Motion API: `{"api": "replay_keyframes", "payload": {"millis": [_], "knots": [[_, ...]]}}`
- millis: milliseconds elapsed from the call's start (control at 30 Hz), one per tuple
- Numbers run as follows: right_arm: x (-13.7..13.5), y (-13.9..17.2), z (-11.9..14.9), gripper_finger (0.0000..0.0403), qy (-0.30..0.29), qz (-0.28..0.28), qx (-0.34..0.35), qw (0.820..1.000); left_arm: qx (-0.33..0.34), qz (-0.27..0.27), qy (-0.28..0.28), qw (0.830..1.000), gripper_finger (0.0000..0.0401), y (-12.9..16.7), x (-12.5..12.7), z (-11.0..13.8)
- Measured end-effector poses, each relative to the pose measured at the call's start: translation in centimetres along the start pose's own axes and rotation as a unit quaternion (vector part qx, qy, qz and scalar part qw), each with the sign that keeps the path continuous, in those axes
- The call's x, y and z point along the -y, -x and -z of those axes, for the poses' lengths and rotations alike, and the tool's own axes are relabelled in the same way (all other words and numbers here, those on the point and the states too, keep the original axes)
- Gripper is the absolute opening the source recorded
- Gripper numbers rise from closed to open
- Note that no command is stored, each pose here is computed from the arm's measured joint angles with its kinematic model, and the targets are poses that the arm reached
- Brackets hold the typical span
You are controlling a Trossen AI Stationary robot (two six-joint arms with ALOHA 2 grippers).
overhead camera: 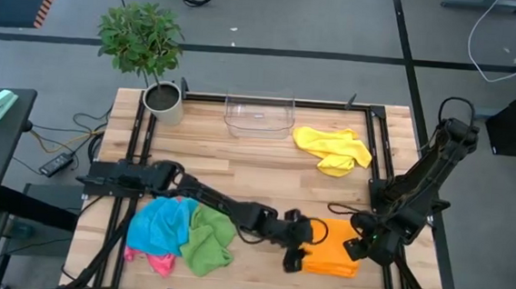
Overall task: Fold microfiber towels
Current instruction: Stack the orange towel on the bottom orange towel
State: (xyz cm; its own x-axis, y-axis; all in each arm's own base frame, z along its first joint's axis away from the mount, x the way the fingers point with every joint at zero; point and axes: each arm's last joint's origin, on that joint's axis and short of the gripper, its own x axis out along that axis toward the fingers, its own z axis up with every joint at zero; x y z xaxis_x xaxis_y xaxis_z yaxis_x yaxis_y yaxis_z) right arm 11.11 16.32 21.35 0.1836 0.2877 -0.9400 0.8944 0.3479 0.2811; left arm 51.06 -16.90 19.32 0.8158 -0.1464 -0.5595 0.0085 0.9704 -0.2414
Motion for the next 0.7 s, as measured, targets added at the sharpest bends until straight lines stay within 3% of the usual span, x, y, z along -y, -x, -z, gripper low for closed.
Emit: {"api": "replay_keyframes", "payload": {"millis": [67,167,367,533,700], "knots": [[0.0,0.7,-0.1,0.0189,0.0,0.013,0.025,1.0,0.028,-0.034,-0.01,0.999,0.0169,0.0,-0.2,-0.5],[0.0,1.4,-0.6,0.016,0.005,0.008,0.075,0.997,0.016,-0.037,-0.006,0.999,0.0141,-0.3,-0.9,-0.3],[0.4,-0.6,-2.3,0.0018,0.019,-0.006,0.123,0.992,-0.038,0.007,0.028,0.999,0.0064,-2.8,-1.0,2.8],[1.1,-2.3,-3.7,0.0008,0.011,-0.007,0.131,0.991,-0.053,0.017,0.022,0.998,0.0009,-3.1,0.0,3.8],[1.5,-3.4,-4.3,0.0005,0.002,-0.013,0.126,0.992,-0.068,0.014,0.019,0.997,0.0024,-3.0,0.2,4.2]]}}
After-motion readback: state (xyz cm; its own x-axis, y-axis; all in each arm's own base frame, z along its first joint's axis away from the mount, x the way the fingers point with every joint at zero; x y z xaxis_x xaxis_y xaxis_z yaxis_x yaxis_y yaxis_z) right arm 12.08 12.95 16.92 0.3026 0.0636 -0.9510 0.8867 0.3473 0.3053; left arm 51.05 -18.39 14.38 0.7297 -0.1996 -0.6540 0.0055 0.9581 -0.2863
